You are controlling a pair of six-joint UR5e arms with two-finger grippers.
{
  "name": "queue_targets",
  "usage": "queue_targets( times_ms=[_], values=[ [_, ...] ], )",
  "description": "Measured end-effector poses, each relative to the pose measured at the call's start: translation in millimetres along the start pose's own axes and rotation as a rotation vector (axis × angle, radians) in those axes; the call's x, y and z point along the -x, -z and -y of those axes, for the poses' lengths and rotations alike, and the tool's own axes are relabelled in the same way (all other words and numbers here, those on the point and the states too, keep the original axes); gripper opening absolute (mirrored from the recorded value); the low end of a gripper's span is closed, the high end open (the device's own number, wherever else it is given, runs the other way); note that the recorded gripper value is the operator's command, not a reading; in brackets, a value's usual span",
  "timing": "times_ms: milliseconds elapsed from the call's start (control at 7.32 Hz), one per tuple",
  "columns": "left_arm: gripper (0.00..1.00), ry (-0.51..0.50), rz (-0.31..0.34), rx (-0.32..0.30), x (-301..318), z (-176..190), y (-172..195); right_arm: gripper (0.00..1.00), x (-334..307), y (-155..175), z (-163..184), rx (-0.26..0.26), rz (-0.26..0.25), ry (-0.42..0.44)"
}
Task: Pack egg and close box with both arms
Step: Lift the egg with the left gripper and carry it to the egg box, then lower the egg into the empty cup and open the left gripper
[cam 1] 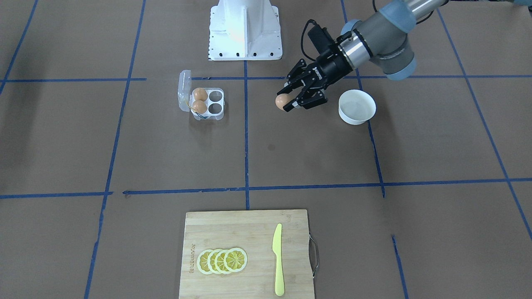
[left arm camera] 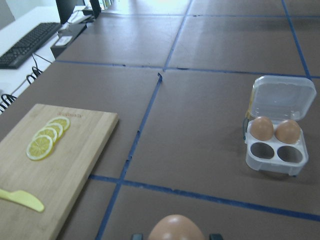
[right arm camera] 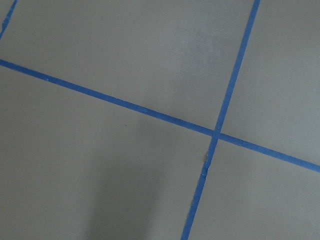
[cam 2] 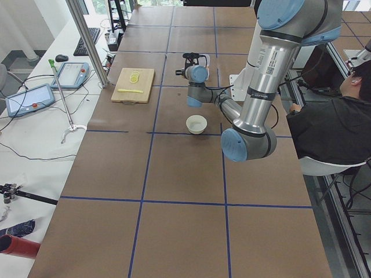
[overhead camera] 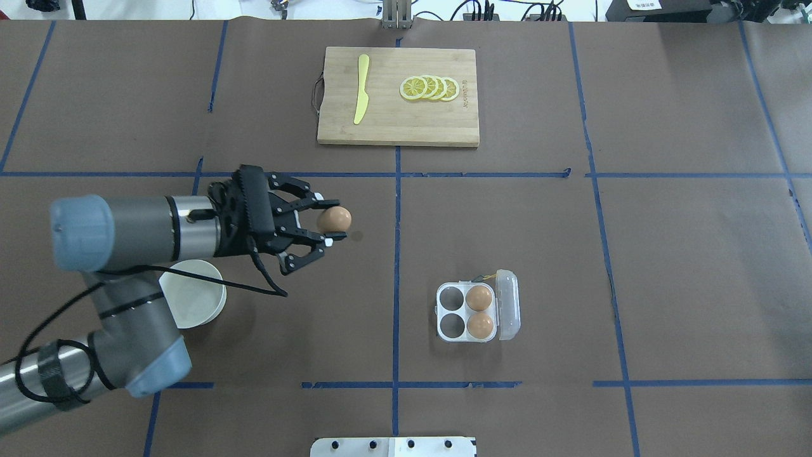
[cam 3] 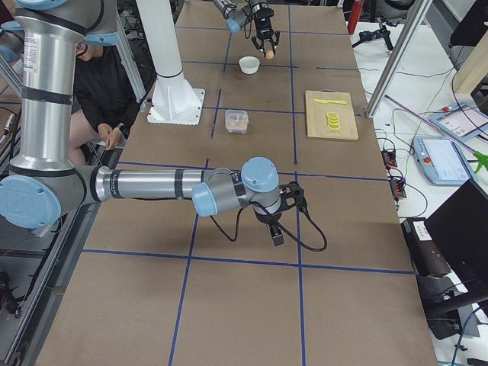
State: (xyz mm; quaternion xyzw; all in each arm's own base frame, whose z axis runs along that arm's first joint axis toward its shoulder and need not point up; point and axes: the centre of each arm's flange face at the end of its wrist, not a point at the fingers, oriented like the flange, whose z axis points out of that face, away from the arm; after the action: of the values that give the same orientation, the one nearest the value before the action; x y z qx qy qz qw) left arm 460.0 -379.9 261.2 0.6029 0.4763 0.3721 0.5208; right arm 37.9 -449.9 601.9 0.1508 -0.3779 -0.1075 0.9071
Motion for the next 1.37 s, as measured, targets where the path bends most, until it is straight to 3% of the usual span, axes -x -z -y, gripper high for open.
queue_targets(
  times_ms=[547, 820, 957, 1093, 1230, 1366],
  values=[
    [0.00, 0.046, 0.006, -0.042, -118, 24, -130, 1.00, -2, 3, 0, -0.005, -0.003, -0.030],
    [0.00, 0.054, 0.027, -0.044, -137, 40, -164, 1.00, -4, 3, -1, -0.006, -0.005, -0.036],
    [0.12, 0.056, 0.031, -0.043, -139, 42, -169, 1.00, -4, 3, -1, -0.006, -0.006, -0.037],
    [0.64, 0.057, 0.032, -0.043, -139, 43, -170, 1.00, -5, 4, -2, -0.007, -0.006, -0.039],
    [0.78, 0.057, 0.032, -0.044, -139, 43, -170, 1.00, -5, 4, -2, -0.006, -0.006, -0.041],
    [0.79, 0.056, 0.034, -0.044, -137, 43, -169, 1.00, -6, 4, -2, -0.006, -0.006, -0.041]
  ],
)
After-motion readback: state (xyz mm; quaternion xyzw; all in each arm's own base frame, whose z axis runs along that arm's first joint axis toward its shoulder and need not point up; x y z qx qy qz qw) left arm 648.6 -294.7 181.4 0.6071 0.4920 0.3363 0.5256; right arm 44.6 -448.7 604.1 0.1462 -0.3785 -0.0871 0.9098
